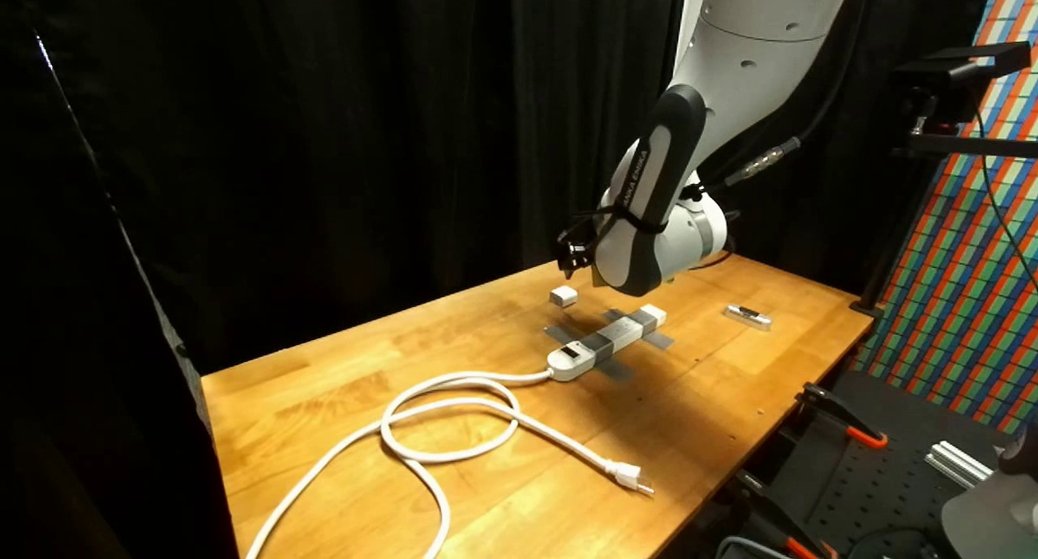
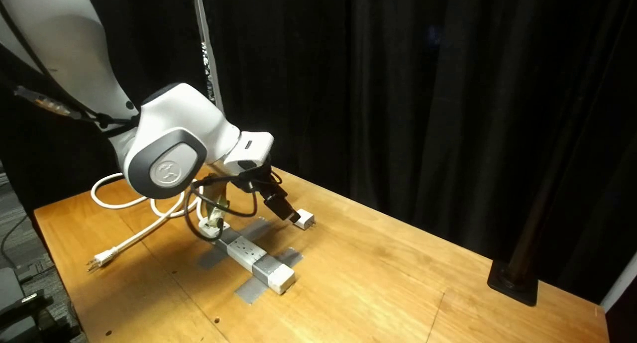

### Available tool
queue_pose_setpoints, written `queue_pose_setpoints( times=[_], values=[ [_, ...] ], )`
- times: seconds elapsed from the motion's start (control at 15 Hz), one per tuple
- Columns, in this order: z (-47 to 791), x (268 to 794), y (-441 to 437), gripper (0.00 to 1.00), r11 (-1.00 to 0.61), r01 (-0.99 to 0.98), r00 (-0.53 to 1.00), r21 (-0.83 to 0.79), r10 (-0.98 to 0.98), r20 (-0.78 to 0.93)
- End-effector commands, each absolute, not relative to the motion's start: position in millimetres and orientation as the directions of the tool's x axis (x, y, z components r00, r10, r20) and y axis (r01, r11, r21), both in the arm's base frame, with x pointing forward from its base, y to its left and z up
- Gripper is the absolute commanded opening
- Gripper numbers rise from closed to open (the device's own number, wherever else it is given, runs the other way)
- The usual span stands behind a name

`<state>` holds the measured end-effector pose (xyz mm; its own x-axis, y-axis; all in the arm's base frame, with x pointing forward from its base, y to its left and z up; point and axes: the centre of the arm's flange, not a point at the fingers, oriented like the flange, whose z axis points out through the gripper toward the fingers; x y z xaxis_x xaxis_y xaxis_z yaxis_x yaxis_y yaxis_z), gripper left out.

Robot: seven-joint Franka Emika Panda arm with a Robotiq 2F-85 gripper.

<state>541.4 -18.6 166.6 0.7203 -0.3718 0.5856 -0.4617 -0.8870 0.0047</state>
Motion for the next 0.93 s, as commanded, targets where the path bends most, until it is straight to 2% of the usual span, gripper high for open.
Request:
queue_pose_setpoints(
  times=[0.0,0.53,0.87],
  values=[
    [191.0,518.2,10.3,1.0,-0.784,-0.62,0.638,0.024,-0.487,0.597],
    [204.2,531.2,41.4,1.0,-0.545,-0.807,0.561,0.227,-0.587,0.584],
    [198.5,560.4,95.8,1.0,-0.428,-0.834,0.551,0.347,-0.622,0.557]
  ],
)
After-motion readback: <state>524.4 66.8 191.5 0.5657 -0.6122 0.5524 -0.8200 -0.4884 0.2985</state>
